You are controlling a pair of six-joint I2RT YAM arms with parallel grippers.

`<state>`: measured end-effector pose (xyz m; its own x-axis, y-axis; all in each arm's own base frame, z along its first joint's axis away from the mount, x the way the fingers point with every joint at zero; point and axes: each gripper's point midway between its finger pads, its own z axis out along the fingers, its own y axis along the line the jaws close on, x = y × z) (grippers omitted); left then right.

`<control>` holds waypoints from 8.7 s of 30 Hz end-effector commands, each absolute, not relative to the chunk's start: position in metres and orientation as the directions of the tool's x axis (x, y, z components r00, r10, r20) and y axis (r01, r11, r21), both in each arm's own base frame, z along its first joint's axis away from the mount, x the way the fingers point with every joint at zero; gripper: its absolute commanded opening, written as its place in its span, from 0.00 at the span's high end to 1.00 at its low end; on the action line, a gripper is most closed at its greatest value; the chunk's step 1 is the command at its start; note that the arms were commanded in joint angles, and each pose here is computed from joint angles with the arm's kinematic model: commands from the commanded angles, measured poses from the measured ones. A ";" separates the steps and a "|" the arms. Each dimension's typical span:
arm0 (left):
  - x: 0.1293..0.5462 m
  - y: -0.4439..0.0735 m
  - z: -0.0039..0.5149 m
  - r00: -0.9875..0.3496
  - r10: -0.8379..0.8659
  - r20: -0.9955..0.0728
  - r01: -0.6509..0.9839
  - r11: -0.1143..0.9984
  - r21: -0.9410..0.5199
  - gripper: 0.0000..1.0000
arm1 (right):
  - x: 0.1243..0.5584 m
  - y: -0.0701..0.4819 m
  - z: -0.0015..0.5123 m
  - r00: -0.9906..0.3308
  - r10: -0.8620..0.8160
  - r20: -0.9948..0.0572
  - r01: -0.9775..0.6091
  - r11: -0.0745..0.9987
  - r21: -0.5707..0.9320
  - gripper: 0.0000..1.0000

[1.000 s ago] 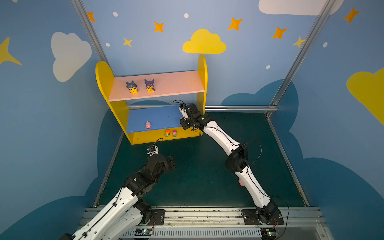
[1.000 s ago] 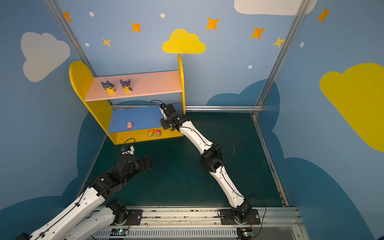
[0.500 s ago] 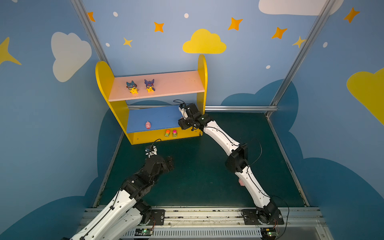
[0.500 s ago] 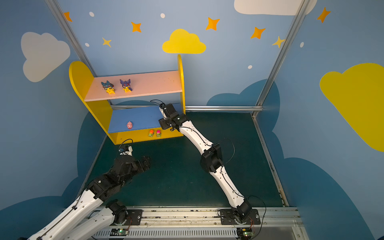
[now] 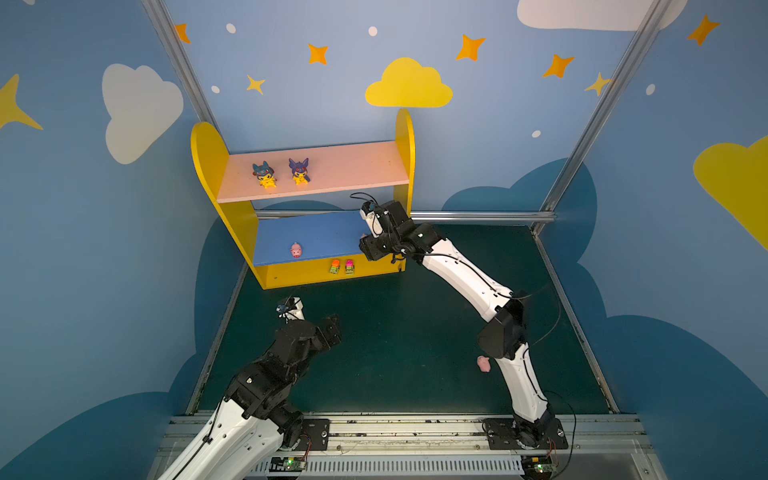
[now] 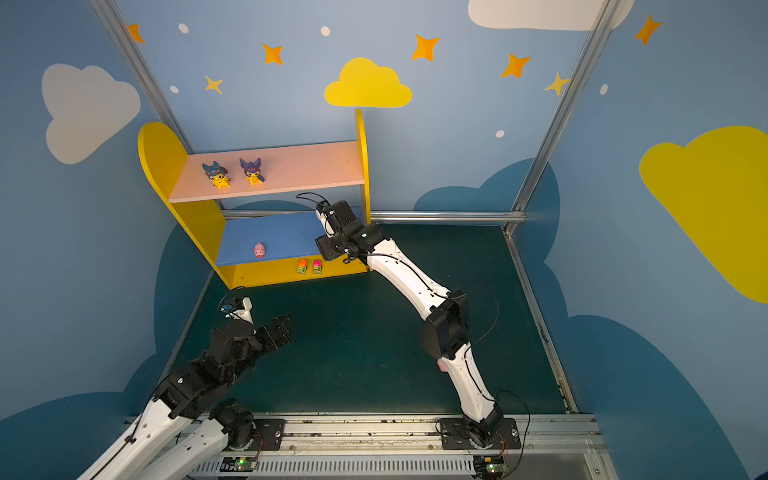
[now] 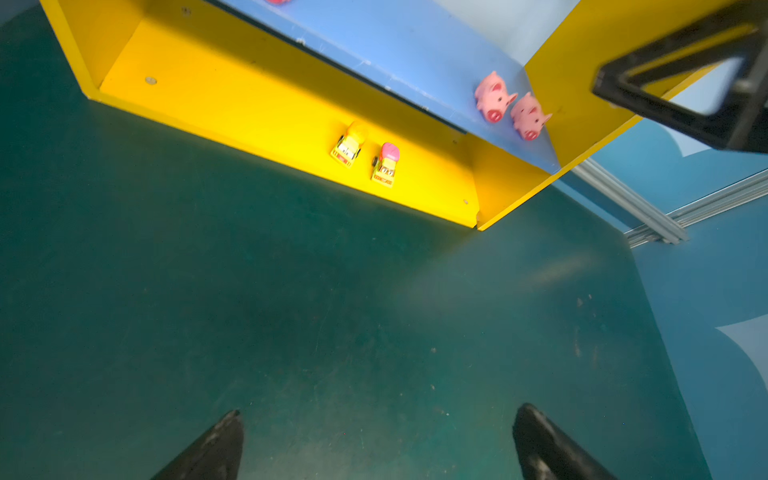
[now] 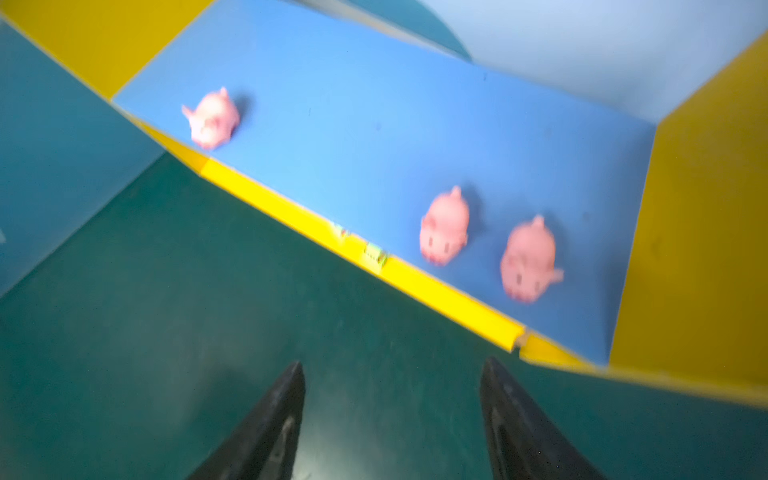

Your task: Place and organize the plastic toys onto the shelf

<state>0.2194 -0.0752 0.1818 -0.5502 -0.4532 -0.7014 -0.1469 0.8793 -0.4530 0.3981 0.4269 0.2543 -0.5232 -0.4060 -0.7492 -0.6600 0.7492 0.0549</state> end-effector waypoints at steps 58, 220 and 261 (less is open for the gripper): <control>0.181 -0.161 0.099 -0.699 -0.233 -0.676 0.054 0.926 -0.375 0.00 | 0.180 0.106 0.013 -0.944 0.213 -0.251 0.184 0.974 0.133 0.38; 0.209 -0.154 0.128 -0.696 -0.210 -0.687 -0.001 0.957 -0.292 0.00 | 0.296 0.305 0.040 -0.796 -0.481 -0.367 -0.563 0.811 0.159 0.32; 0.199 -0.122 0.128 -0.662 -0.256 -0.704 -0.042 0.951 -0.306 0.00 | 0.298 0.293 0.022 -0.845 -0.447 -0.292 -0.499 0.856 0.136 0.66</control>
<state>0.2016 -0.1340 0.1359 -0.6620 -0.2630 -0.7018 -0.0128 0.9402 -0.3403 0.3044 0.2934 0.0227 -0.8333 -0.4458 -0.3270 -0.5077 0.8511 0.1335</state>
